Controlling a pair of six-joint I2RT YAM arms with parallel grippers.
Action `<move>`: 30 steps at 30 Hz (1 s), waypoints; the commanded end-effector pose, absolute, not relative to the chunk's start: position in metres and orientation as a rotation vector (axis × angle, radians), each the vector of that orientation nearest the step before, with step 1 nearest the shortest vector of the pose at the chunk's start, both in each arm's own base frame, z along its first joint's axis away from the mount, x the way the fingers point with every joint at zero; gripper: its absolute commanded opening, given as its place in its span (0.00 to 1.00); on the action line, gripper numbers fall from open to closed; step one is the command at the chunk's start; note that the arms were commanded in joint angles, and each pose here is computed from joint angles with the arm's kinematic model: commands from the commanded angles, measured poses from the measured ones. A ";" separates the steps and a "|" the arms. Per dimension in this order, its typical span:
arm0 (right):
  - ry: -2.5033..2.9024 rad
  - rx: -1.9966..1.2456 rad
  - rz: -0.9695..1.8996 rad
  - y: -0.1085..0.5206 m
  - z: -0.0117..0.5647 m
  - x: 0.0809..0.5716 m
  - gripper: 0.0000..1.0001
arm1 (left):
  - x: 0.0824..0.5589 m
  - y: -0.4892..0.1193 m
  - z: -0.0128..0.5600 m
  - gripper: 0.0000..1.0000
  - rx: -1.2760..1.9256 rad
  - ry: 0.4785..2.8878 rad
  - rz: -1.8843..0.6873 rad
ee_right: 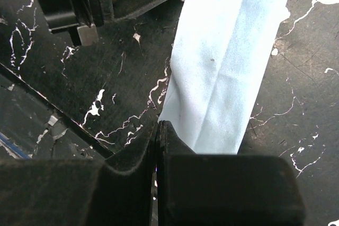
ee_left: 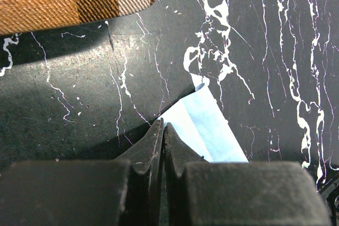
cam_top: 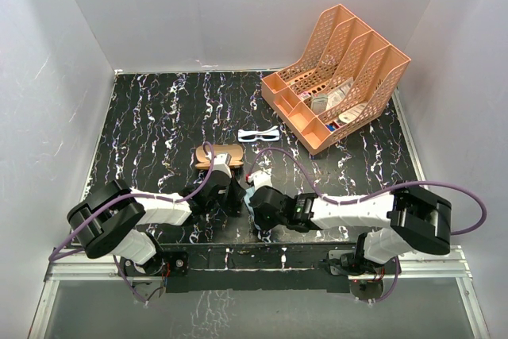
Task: Organize the sunglasses
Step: Adjust the glasses cleaning cloth at the center of the board.
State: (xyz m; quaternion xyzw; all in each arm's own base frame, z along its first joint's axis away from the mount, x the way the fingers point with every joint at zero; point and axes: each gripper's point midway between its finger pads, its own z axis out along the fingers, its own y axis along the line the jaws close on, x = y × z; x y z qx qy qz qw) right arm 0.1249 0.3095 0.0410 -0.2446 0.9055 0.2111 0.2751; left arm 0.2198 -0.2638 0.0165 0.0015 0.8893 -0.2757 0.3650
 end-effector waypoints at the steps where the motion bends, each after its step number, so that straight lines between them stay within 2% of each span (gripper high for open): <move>1: 2.353 -0.643 0.608 0.331 0.057 0.137 0.00 | 0.211 -0.251 0.000 0.00 0.026 2.362 -0.632; 20: 2.312 -0.606 0.565 0.337 0.053 0.160 0.00 | 0.210 -0.251 -0.001 0.00 0.028 2.365 -0.635; 30: 2.391 -0.617 0.573 0.328 0.031 0.146 0.00 | 0.210 -0.250 -0.001 0.00 0.027 2.367 -0.632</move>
